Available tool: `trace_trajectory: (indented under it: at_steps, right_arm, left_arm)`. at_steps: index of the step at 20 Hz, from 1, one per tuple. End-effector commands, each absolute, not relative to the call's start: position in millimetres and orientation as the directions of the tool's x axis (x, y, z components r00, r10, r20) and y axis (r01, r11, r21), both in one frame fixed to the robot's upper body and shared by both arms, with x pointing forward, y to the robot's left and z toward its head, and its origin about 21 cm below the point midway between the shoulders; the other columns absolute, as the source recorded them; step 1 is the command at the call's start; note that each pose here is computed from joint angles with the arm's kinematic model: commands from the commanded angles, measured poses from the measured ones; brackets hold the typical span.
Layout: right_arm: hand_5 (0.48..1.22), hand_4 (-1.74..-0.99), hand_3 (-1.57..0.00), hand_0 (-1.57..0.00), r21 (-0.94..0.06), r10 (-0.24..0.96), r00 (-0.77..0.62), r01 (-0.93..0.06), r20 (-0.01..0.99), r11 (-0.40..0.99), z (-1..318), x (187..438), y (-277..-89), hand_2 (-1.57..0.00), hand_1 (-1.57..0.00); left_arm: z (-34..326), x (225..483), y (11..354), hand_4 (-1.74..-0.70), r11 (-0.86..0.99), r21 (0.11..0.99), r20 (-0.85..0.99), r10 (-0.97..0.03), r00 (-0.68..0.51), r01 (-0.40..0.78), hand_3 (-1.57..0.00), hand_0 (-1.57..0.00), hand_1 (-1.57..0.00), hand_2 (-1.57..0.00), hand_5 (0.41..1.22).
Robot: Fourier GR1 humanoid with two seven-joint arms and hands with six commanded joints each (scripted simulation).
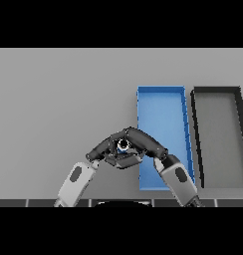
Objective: Pick up the blue pipe and place it into the blue bin.
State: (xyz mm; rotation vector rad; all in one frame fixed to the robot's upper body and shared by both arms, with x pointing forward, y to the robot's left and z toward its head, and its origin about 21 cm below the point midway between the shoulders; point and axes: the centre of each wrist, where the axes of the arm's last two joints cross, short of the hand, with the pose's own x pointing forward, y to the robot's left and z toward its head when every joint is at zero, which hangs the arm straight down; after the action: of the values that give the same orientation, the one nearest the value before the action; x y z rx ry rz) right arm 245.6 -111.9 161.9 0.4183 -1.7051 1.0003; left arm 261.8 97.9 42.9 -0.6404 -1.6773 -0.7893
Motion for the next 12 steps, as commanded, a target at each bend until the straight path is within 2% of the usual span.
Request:
trace_trajectory:
  at_steps: [1, 3, 5, 8, 9, 12]
  right_arm:
    - [0.671, -1.513, -1.03, -1.19, -0.383, 0.157, -0.365, -0.707, 0.918, 0.594, 161, 246, -108.7, -1.2, -1.19]
    - [0.869, -1.481, -1.23, -1.32, -0.366, 0.129, -0.367, -0.707, 0.921, 0.605, 157, 246, -106.8, -1.33, -1.33]
    - [0.996, -1.474, -1.35, -1.41, -0.393, 0.115, -0.412, -0.697, 0.904, 0.6, 155, 244, -104.1, -1.42, -1.42]
    - [1.106, -1.485, -1.46, -1.49, -0.405, 0.123, -0.419, -0.695, 0.9, 0.594, 156, 237, -100.6, -1.49, -1.49]
    - [1.129, -1.488, -1.48, -1.51, -0.368, 0.103, -0.389, -0.706, 0.915, 0.605, 154, 238, -105.4, -1.51, -1.51]
    - [1.174, -1.493, -1.52, -1.54, -0.311, 0.072, -0.343, -0.72, 0.937, 0.621, 152, 234, -102.8, -1.54, -1.54]
  left_arm:
    - [43, 260, 100, -1.68, 0.627, 0.164, 0.974, 0.022, -0.227, 0.761, -1.27, -1.57, -1.57, -1.55, 1.221]
    - [45, 262, 101, -1.7, 0.624, 0.178, 0.972, 0.01, -0.235, 0.761, -1.33, -1.57, -1.57, -1.56, 1.221]
    - [45, 261, 97, -1.72, 0.619, 0.177, 0.97, 0.022, -0.243, 0.765, -1.37, -1.57, -1.57, -1.55, 1.221]
    - [45, 262, 97, -1.73, 0.622, 0.188, 0.964, 0.031, -0.264, 0.76, -1.42, -1.57, -1.57, -1.55, 1.221]
    - [44, 260, 97, -1.73, 0.622, 0.189, 0.965, 0.028, -0.262, 0.76, -1.43, -1.57, -1.57, -1.55, 1.221]
    - [43, 260, 96, -1.73, 0.629, 0.181, 0.964, 0.037, -0.262, 0.756, -1.42, -1.57, -1.57, -1.56, 1.221]
